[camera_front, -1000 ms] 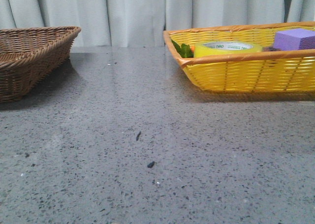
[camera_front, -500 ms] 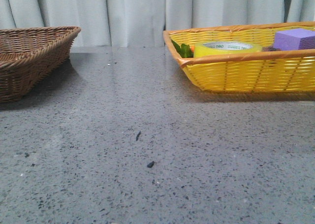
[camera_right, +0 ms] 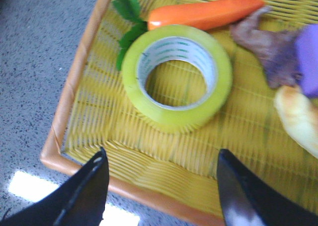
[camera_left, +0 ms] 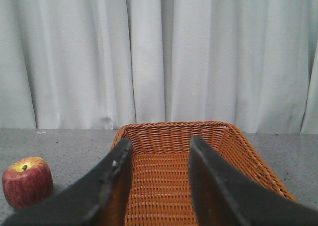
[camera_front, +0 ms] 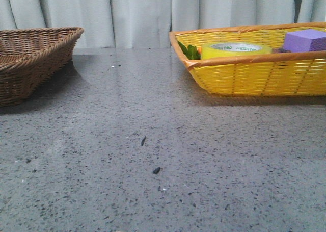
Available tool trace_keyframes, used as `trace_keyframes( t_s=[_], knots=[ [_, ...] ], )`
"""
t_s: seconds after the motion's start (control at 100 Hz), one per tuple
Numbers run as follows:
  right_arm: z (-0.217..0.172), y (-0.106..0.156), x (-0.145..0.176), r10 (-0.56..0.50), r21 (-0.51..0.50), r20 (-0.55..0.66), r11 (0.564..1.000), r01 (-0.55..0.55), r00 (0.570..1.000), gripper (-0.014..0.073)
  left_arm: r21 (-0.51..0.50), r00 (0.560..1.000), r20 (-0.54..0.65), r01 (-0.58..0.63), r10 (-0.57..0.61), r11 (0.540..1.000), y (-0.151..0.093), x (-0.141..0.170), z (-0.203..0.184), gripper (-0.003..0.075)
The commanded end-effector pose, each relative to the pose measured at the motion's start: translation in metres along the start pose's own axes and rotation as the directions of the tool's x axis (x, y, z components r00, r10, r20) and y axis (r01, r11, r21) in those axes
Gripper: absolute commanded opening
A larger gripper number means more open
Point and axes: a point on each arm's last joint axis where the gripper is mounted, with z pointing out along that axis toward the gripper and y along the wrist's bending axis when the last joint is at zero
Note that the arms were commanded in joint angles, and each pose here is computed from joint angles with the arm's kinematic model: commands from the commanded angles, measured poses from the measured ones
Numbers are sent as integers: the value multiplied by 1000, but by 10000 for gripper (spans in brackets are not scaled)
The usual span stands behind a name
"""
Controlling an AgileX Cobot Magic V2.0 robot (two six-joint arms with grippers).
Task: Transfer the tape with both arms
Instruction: 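Lower the right gripper into the tape roll's hole and grasp it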
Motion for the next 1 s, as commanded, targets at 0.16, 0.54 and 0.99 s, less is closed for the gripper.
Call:
trace_keyframes(
  t_s=[0.16,0.54,0.99],
  knots=[
    [30,18,-35,-86,-36,17,996,86,996,394,4,995,100,1,-1,1000,-1,-18,2,252],
    [100,15,-45,-110,-14,-99,994,109,989,394,3,995,100,14,-14,1000,0,-18,2,252],
    [126,14,-38,-113,-10,-169,994,113,979,217,3,995,100,14,-14,1000,0,-18,2,252]
  ],
)
